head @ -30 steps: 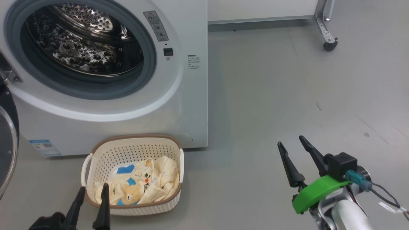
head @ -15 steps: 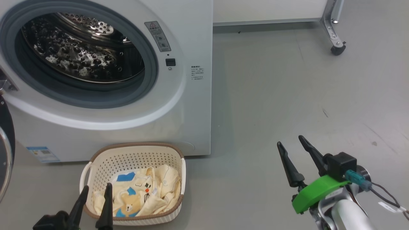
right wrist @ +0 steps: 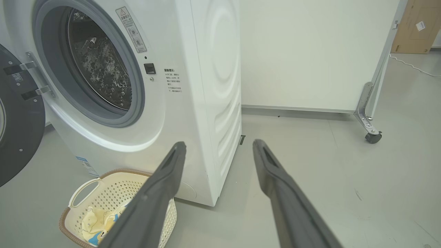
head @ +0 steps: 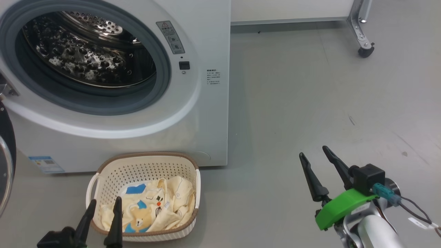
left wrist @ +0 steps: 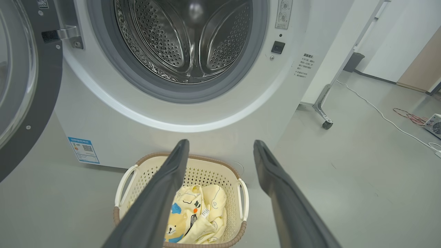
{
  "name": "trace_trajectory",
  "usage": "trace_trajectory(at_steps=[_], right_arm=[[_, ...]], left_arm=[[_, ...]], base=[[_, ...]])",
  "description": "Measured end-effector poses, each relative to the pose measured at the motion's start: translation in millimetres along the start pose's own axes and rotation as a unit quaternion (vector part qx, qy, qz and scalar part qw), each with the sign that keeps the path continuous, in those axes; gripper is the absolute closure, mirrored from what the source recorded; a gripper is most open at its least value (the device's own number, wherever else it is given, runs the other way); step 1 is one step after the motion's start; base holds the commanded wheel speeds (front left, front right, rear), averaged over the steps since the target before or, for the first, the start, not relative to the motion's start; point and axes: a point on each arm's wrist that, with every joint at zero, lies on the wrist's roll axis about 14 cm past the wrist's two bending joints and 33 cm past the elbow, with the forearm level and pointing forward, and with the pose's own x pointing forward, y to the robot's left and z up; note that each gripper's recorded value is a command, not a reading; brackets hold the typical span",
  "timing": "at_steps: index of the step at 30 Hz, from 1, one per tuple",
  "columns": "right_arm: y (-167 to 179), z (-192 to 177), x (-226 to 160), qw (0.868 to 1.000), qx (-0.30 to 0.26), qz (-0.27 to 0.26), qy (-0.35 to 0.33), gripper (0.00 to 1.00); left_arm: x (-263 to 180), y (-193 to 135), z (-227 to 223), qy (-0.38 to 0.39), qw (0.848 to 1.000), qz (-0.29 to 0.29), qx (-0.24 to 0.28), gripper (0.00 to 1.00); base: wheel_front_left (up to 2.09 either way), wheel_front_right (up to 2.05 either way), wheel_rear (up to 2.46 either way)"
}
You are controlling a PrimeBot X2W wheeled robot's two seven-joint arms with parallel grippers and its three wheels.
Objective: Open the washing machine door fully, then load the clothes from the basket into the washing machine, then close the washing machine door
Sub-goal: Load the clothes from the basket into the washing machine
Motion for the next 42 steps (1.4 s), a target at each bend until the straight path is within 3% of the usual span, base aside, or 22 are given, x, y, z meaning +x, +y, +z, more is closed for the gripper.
trace_trajectory(at_steps=[28, 42], right_arm=[[-5, -15, 6, 1.000, 0.000, -0.003, 0.020, 0.00], [-13, -36, 24, 0.999, -0.009, -0.004, 0.049, 0.00]], left_arm=[[13, -3, -7, 0.008, 1.000, -0.003, -0.003, 0.00], [40, -8, -36, 0.049, 0.999, -0.012, -0.009, 0.00]], base=[[0.00, 0.00, 0.00], [0.00, 0.00, 0.00]])
